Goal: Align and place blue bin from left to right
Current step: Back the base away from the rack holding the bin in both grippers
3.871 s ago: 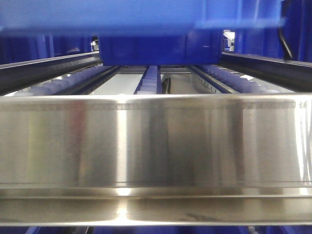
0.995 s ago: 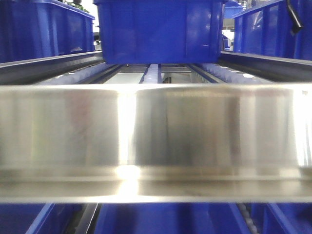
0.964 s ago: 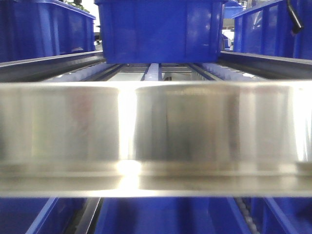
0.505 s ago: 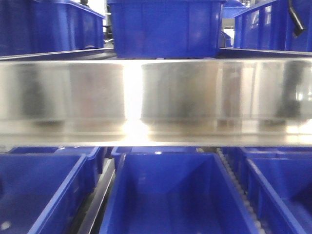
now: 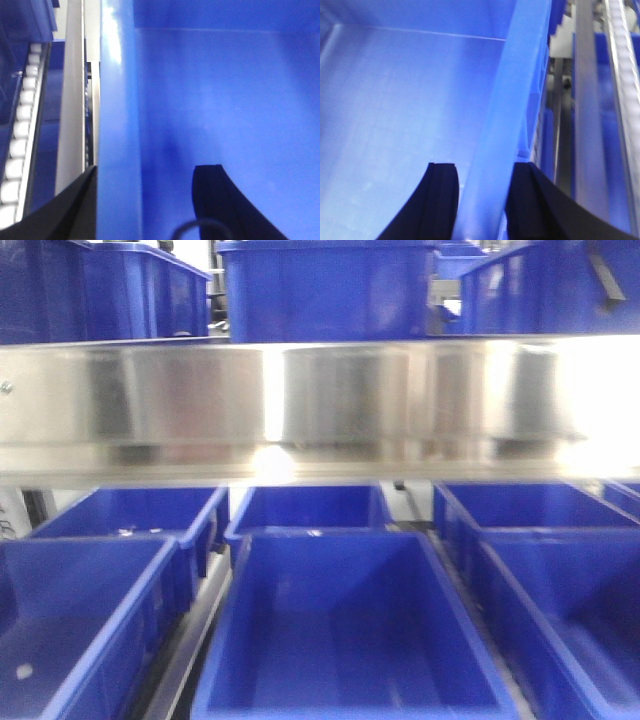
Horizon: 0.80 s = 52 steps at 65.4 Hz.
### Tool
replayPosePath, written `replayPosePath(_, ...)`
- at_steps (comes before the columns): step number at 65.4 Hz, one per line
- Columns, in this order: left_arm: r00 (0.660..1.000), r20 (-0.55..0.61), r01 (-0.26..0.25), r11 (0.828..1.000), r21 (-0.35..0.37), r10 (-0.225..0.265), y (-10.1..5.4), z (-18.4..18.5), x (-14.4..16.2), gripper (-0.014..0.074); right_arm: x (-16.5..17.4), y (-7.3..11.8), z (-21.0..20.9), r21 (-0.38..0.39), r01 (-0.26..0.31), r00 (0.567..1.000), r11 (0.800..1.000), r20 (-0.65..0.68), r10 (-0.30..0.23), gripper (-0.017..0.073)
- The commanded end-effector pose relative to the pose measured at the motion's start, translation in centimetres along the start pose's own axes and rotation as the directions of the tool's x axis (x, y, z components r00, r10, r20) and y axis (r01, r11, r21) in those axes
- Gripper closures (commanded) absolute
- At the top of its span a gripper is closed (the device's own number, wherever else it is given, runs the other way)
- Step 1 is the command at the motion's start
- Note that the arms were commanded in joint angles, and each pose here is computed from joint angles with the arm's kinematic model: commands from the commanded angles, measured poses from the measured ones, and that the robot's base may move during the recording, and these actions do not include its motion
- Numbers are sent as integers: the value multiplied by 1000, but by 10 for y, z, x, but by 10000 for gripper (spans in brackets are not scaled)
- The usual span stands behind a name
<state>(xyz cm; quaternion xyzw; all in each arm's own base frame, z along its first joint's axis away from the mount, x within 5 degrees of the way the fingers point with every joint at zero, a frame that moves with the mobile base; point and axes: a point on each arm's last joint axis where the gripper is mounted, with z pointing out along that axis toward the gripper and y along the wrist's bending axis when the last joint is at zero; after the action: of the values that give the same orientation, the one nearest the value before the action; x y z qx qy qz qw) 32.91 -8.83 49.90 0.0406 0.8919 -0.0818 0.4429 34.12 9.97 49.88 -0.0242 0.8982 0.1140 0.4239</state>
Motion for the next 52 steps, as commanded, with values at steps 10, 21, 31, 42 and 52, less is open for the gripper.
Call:
replayPosePath(10, 996, 93, -22, 991, 129, 10, -17, -26, -7, 705, -13, -1, -6, 0, -13, 991, 1000, 133, 13, 629)
replayPosePath(21, 996, 93, -22, 991, 129, 10, -17, -26, -7, 705, -13, -1, -6, 0, -13, 991, 1000, 133, 13, 629)
replayPosePath(31, 996, 93, -22, 991, 129, 10, -17, -26, -7, 705, -13, -1, -6, 0, -13, 991, 1000, 133, 13, 629)
replayPosePath(42, 996, 93, -22, 991, 129, 10, -17, -26, -7, 705, -13, -1, -6, 0, -13, 991, 1000, 133, 13, 629)
replayPosePath(52, 996, 93, -22, 991, 129, 10, -17, -26, -7, 705, -13, -1, -6, -1, -14, 991, 1000, 133, 14, 629)
